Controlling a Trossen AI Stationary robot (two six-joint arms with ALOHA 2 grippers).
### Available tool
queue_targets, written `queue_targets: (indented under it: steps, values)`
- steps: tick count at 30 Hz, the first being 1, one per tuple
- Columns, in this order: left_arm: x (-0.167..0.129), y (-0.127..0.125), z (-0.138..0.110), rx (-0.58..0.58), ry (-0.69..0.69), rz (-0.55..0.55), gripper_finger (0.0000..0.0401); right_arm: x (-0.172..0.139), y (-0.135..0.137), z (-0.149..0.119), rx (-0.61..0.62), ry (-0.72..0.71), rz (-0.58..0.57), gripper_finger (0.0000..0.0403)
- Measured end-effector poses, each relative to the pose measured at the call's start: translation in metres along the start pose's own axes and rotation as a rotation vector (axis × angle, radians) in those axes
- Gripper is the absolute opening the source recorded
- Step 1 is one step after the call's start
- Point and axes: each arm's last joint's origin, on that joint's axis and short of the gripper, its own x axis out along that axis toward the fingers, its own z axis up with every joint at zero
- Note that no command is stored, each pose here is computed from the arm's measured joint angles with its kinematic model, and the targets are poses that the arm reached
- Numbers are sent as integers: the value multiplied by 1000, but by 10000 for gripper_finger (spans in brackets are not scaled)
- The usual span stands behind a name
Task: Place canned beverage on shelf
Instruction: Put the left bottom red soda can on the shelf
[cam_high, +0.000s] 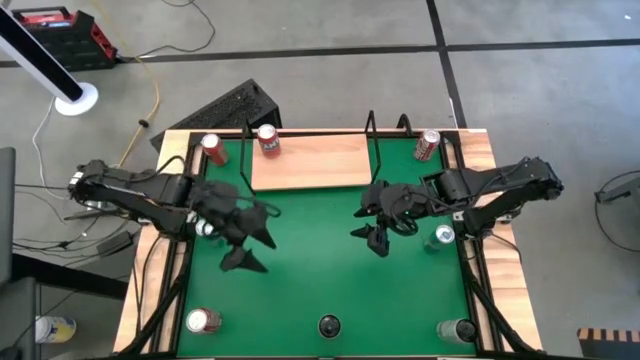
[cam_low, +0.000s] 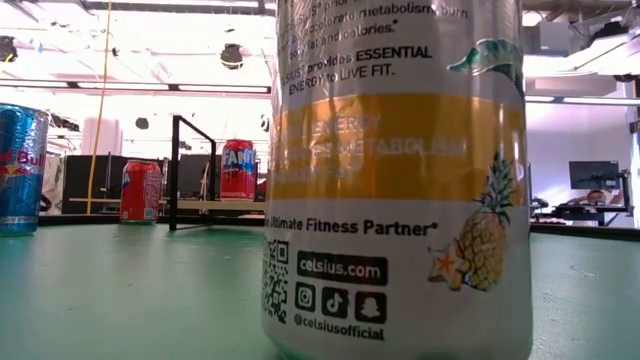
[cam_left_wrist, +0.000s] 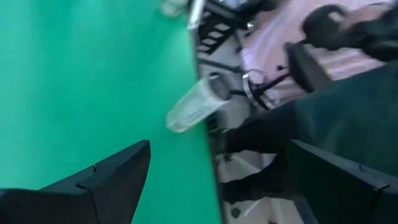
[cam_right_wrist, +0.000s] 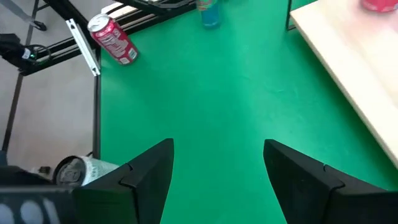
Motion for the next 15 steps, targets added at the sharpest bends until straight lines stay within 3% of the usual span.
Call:
queue_targets:
  steps: [4,9,15]
  values:
    - [-4,-33,3,53,-14,-45,361,1,-8,4,-10,-9,-17,275]
    - [0,-62,-22,146,98,-39,361,2,-16,9,-26,-18,-38,275]
    - [15,-77,-69,21,346,25,361,3,-22,14,-52,-44,-46,275]
